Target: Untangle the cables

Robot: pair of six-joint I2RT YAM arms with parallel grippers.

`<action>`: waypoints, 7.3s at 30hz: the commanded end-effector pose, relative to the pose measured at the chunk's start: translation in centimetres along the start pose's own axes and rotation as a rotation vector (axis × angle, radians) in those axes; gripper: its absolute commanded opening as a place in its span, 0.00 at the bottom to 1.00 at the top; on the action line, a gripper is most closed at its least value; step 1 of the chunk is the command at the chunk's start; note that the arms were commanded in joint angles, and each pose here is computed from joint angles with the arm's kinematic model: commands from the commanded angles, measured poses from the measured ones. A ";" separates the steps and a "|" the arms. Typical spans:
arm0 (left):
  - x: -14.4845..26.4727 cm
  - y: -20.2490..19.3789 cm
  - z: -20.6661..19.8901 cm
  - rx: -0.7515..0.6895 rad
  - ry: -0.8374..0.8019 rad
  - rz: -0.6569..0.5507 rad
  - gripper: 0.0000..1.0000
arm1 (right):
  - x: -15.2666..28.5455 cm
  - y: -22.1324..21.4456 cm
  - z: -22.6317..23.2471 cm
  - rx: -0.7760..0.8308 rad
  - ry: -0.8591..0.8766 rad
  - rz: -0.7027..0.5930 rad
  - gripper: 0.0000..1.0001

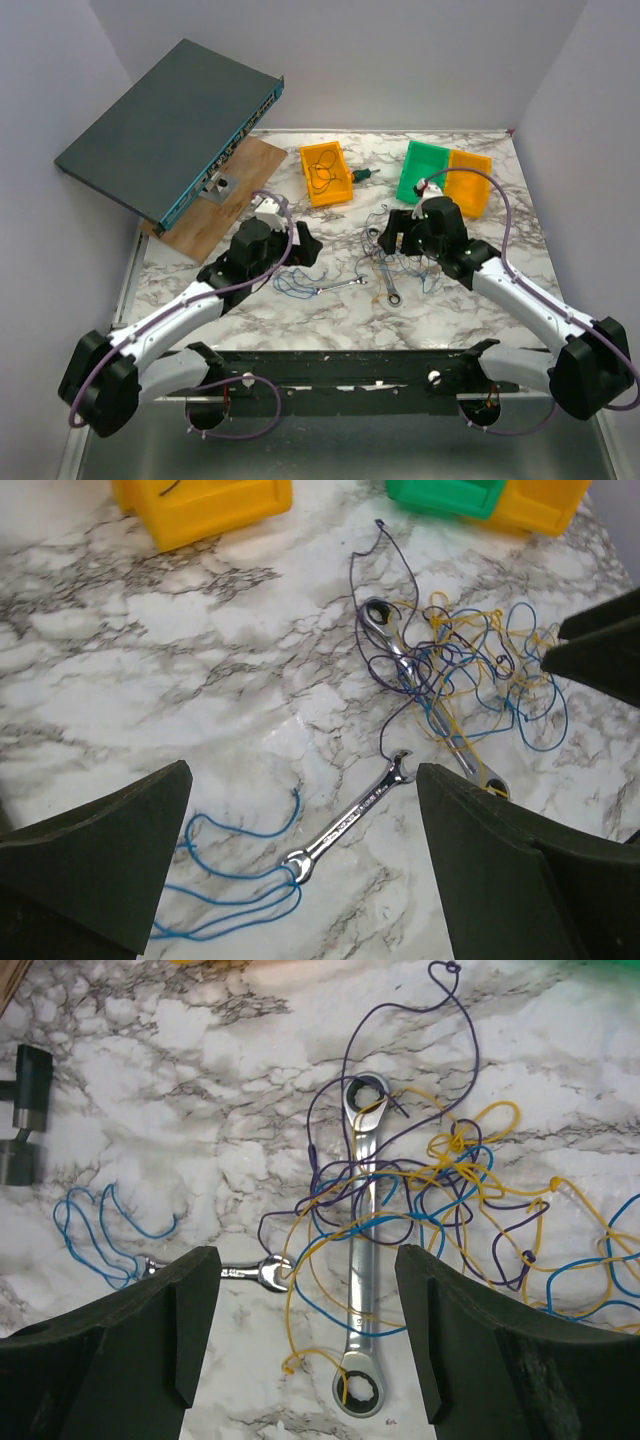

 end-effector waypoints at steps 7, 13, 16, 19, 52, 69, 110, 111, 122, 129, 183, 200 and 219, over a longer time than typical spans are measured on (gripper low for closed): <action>5.8 -4.5 6.1 0.471 0.423 0.070 0.99 | 1.6 -1.1 1.6 -0.005 0.120 -0.015 0.77; 7.9 -6.4 6.7 0.661 0.672 0.174 0.95 | 1.7 -0.8 2.0 -0.006 0.141 -0.030 0.76; 9.1 -6.7 7.2 0.674 0.830 0.181 0.95 | 1.5 -1.2 2.3 0.004 0.166 -0.010 0.76; 8.7 -7.8 6.9 0.674 0.910 0.258 0.95 | 1.4 -1.4 2.6 0.005 0.181 0.000 0.76; 0.5 -15.0 5.4 0.691 1.073 0.468 0.90 | 4.7 0.6 3.5 0.004 0.253 -0.137 0.73; 1.1 -8.1 4.0 0.380 0.917 0.345 0.00 | 4.6 0.1 3.1 -0.039 0.232 -0.129 0.71; -31.0 12.5 -14.9 0.266 -0.296 -0.018 0.84 | 15.4 8.9 -7.9 -0.410 -0.373 -0.733 0.63; -30.7 12.9 -15.0 0.256 -0.301 -0.022 0.92 | 15.3 8.8 -7.9 -0.408 -0.376 -0.728 0.63; -20.6 17.6 -16.0 0.058 -0.354 -0.057 0.99 | 10.4 5.2 -7.2 -0.317 -0.370 -0.495 0.63; -10.5 16.0 -11.9 0.112 -0.378 -0.060 0.99 | 5.4 3.9 -6.0 -0.264 -0.358 -0.323 0.61; 5.2 -2.2 -0.6 0.072 -0.196 -0.165 0.96 | -17.9 15.5 -16.8 -0.140 -0.560 -0.164 0.09; 2.6 -3.1 -3.5 0.071 -0.249 -0.011 0.97 | -10.0 11.3 -11.0 -0.168 -0.284 -0.081 0.70; -2.1 -4.2 -8.0 0.048 -0.313 0.174 0.96 | -6.0 -2.8 -6.0 -0.230 0.038 0.160 0.42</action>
Point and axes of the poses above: each gripper's point midway between its finger pads, its own x axis back along the fingers, its own z axis along the line the jaws close on, y = z × x, the point moved 1 cm from there along x, back along the fingers, and after that the axes turned 1 degree about x, right-handed, at the moved point
